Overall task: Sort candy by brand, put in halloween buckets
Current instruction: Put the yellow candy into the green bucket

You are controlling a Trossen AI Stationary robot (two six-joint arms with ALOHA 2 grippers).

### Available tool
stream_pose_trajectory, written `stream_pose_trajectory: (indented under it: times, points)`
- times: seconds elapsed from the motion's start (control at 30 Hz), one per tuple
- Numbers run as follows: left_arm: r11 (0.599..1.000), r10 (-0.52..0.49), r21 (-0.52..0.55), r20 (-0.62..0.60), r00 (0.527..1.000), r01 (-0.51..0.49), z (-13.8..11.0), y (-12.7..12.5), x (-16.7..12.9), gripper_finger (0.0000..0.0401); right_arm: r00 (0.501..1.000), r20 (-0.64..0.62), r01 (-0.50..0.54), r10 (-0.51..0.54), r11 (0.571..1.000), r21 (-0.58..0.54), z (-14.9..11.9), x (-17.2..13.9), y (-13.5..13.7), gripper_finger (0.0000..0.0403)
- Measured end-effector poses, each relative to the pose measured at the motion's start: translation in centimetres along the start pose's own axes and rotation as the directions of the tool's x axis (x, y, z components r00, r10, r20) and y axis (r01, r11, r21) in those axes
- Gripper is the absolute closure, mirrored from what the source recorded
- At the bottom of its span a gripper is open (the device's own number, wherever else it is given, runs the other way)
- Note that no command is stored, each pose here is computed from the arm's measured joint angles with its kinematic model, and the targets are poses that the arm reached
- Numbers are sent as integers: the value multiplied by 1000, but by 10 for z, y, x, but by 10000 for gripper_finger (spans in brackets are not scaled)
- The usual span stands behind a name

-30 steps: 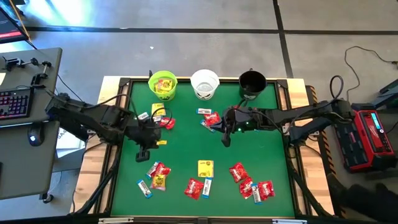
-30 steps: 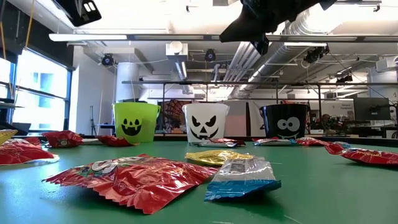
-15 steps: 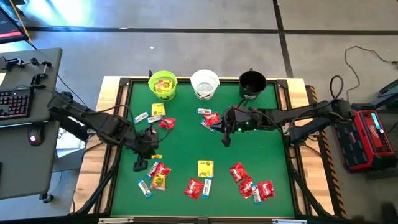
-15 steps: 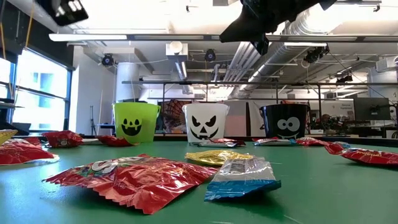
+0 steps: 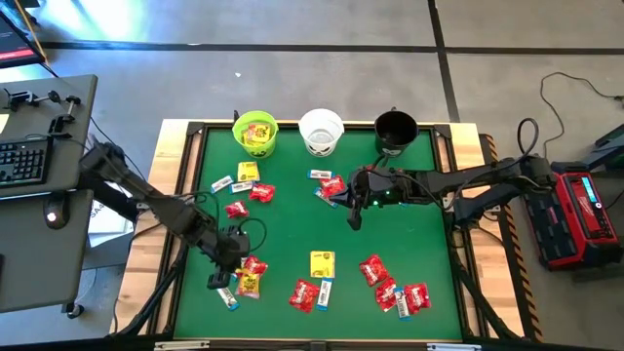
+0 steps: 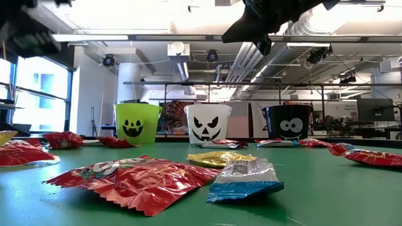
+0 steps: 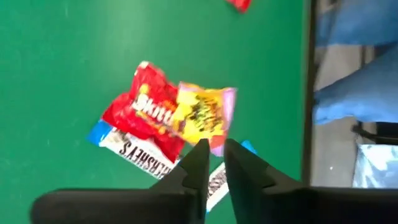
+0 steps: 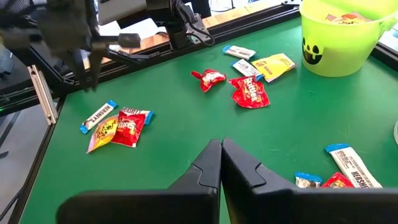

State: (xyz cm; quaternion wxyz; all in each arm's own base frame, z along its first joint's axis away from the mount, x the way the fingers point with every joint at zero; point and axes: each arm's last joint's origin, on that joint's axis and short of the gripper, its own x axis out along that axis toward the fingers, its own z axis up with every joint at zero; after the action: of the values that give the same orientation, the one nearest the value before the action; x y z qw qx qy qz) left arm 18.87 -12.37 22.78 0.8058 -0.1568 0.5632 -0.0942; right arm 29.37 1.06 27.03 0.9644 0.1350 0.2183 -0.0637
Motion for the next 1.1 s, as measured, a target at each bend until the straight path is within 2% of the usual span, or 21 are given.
stream_pose_trajectory:
  times: [0.2, 0.4, 0.7, 0.9, 1.0, 1.1]
  points:
    - [997, 57, -45, -57, 997, -60, -2, 2, 24, 294, 1000, 0, 0, 0, 1000, 0, 0, 0, 0, 403]
    - [994, 26, -100, -84, 996, -34, -3, 3, 46, 257, 1000, 0, 0, 0, 1000, 0, 0, 0, 0, 403]
    - [987, 90, -115, -169, 982, -110, -5, 8, 71, 256, 1000, -1, 1, -1, 1000, 0, 0, 0, 0, 403]
    - [985, 70, -143, -184, 981, -97, -4, 8, 80, 256, 1000, -8, 3, -3, 1000, -1, -1, 0, 0, 403]
    - [982, 57, -169, -168, 984, -86, -2, 7, 80, 268, 1000, -17, 6, -6, 1000, -2, -2, 0, -1, 403]
    - [979, 47, -191, -151, 987, -75, 0, 7, 80, 296, 1000, -21, 7, -7, 1000, -1, -2, 0, -1, 403]
